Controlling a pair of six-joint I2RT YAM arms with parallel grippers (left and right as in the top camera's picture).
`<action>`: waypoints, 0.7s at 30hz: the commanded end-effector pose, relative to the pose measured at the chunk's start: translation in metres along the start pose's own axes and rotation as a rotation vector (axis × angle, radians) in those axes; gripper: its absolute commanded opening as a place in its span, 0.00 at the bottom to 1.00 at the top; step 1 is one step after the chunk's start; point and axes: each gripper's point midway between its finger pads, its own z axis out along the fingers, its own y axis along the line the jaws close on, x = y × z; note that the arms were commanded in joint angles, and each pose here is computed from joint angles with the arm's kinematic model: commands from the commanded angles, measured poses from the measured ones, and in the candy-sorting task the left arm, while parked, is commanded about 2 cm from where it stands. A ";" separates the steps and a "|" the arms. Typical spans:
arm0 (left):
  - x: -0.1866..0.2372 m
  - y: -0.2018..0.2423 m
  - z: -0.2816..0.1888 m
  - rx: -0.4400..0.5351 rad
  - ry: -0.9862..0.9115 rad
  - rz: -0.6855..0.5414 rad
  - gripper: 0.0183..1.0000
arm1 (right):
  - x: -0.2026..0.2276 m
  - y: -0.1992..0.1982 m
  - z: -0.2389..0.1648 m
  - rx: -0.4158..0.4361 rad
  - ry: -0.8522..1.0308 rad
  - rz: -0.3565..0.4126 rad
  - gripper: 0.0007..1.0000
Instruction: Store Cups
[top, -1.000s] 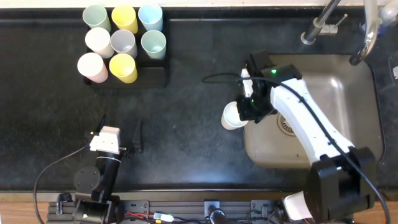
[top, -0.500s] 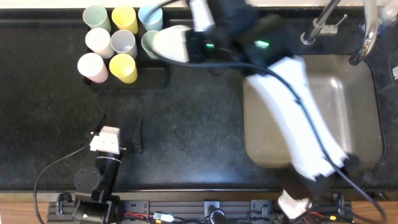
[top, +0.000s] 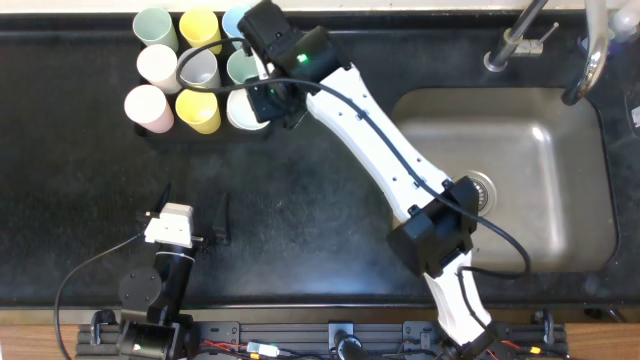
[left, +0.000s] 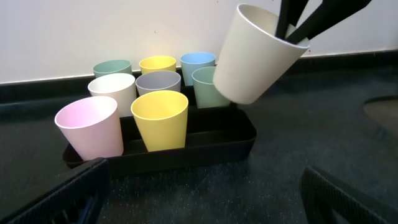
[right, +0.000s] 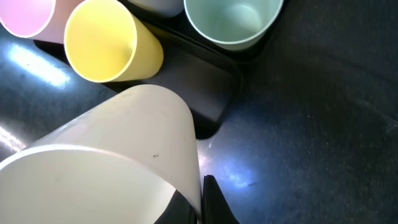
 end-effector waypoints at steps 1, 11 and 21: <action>-0.001 0.000 0.000 0.003 -0.006 0.018 1.00 | 0.001 -0.002 0.019 0.049 0.014 0.037 0.04; -0.001 0.000 0.000 0.003 -0.006 0.018 1.00 | -0.004 -0.012 0.049 0.100 0.006 0.079 0.04; -0.001 0.000 0.000 0.003 -0.006 0.018 1.00 | -0.007 -0.011 0.066 0.097 -0.001 0.106 0.04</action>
